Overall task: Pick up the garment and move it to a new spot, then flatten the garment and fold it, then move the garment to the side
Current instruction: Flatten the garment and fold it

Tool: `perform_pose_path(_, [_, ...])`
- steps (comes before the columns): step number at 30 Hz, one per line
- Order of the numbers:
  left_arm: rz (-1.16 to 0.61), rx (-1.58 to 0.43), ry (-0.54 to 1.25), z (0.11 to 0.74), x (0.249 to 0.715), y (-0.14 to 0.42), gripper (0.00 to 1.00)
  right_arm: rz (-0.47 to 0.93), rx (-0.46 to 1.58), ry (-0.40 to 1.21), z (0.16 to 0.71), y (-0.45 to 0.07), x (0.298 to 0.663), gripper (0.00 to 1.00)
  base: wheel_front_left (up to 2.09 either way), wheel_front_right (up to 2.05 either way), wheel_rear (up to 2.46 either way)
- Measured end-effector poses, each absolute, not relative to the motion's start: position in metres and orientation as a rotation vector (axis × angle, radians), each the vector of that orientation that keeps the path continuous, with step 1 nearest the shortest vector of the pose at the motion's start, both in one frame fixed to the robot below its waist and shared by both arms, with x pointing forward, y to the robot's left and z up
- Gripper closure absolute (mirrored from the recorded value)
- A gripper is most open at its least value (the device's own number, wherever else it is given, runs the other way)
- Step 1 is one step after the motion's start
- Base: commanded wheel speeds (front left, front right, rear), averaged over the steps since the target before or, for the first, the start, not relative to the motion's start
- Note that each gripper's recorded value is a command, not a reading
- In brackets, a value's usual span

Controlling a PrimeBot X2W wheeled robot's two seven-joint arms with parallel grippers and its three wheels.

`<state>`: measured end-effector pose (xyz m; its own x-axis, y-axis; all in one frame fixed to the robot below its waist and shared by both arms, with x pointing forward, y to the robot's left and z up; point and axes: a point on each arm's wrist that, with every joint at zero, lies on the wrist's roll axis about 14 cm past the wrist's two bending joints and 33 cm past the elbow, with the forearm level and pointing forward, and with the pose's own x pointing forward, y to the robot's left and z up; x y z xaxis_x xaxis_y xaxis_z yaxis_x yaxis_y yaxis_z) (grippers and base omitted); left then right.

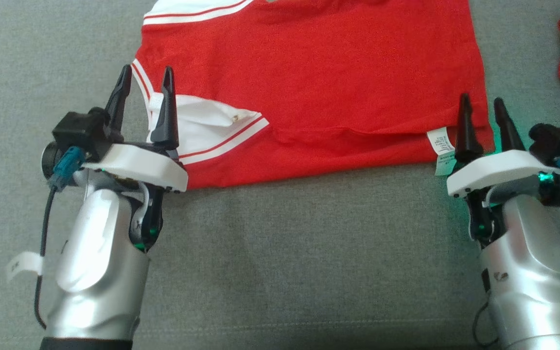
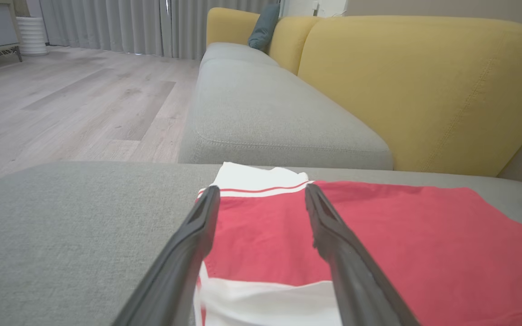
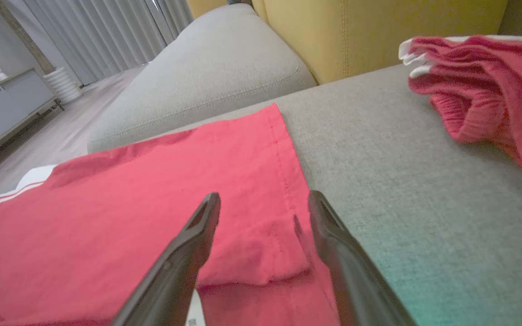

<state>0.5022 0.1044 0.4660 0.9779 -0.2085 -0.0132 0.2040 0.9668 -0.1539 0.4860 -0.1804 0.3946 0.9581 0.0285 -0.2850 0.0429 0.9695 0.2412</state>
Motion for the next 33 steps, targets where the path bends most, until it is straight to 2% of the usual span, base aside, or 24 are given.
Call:
perform_pose_path(6, [-0.221,-0.176,-0.040,0.490,0.493,0.105,0.00,-0.003,0.246,0.149,0.434,-0.183,0.499,0.00,0.00,0.00,0.00])
perform_pose_path(11, [-0.196,-0.187,0.022,0.470,0.463,0.115,0.00,-0.001,0.225,0.065,0.460,-0.186,0.495,0.00,0.00,0.00,0.00])
perform_pose_path(18, [-0.177,-0.190,0.189,0.434,0.422,0.127,0.00,0.002,0.209,0.092,0.458,-0.187,0.464,0.00,0.00,0.00,0.00])
perform_pose_path(33, [-0.133,-0.202,0.445,0.378,0.407,0.135,0.00,-0.008,0.210,0.083,0.466,-0.195,0.460,0.00,0.00,0.00,0.00])
